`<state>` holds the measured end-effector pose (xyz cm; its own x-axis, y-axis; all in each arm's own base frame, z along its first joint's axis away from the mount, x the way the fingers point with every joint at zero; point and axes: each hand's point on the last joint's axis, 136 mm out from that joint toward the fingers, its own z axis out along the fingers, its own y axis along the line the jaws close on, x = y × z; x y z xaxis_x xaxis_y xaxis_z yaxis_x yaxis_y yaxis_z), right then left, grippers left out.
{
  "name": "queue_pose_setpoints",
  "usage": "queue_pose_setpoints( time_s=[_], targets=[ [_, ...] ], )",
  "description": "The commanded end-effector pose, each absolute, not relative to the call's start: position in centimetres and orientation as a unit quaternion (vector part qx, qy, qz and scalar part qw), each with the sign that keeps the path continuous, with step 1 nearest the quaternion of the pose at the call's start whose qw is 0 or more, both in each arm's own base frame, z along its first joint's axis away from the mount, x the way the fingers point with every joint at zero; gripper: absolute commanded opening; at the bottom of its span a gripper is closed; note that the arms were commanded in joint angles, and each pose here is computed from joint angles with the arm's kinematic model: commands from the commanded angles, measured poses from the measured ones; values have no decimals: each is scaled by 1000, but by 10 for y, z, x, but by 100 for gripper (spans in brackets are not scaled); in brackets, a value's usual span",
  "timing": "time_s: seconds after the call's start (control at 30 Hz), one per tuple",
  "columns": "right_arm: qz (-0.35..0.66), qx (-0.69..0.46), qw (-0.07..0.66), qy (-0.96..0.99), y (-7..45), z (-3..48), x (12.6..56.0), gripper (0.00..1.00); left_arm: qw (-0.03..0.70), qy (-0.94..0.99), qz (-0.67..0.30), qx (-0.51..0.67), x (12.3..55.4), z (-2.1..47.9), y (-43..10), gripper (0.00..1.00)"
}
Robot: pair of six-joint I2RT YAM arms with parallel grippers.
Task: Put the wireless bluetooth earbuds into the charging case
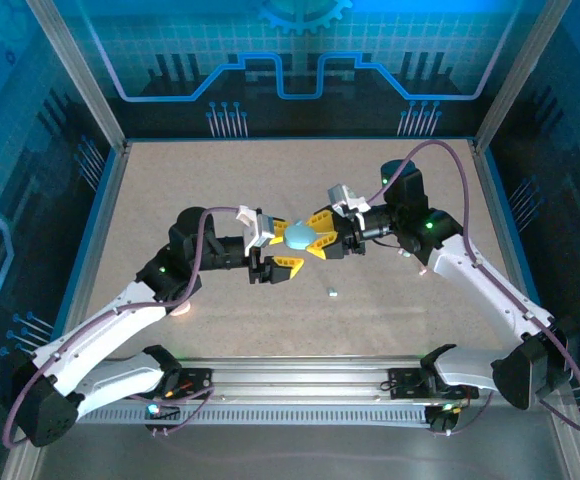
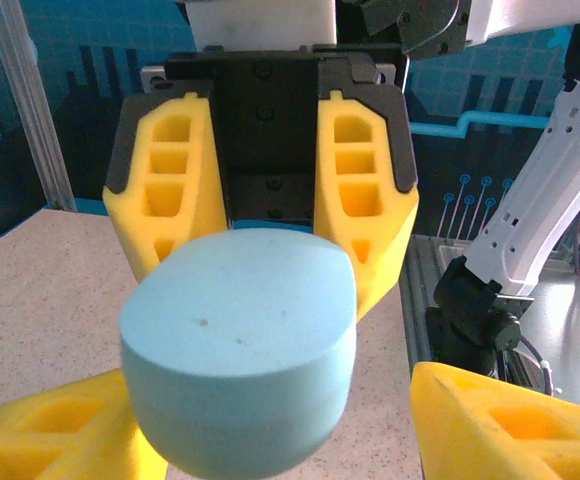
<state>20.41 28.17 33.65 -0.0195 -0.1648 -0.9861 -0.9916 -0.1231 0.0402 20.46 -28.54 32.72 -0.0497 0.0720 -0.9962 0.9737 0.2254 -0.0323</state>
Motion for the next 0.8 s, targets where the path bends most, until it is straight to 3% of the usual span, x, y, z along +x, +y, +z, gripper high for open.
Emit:
queue_pose_setpoints(
  time_s=[0.0, 0.17, 0.37, 0.77],
  targets=[
    [493, -573, 421, 502, 278, 339, 196, 36, 558, 555, -427, 446, 202, 351, -283, 64],
    [491, -573, 422, 502, 278, 339, 197, 36, 561, 557, -430, 436, 205, 351, -284, 64],
    [485, -568, 429, 509, 280, 339, 204, 36, 547, 559, -441, 441, 203, 349, -287, 54],
    [491, -552, 437, 514, 282, 341, 209, 36, 534, 566, -438, 450, 204, 342, -289, 46]
  ],
)
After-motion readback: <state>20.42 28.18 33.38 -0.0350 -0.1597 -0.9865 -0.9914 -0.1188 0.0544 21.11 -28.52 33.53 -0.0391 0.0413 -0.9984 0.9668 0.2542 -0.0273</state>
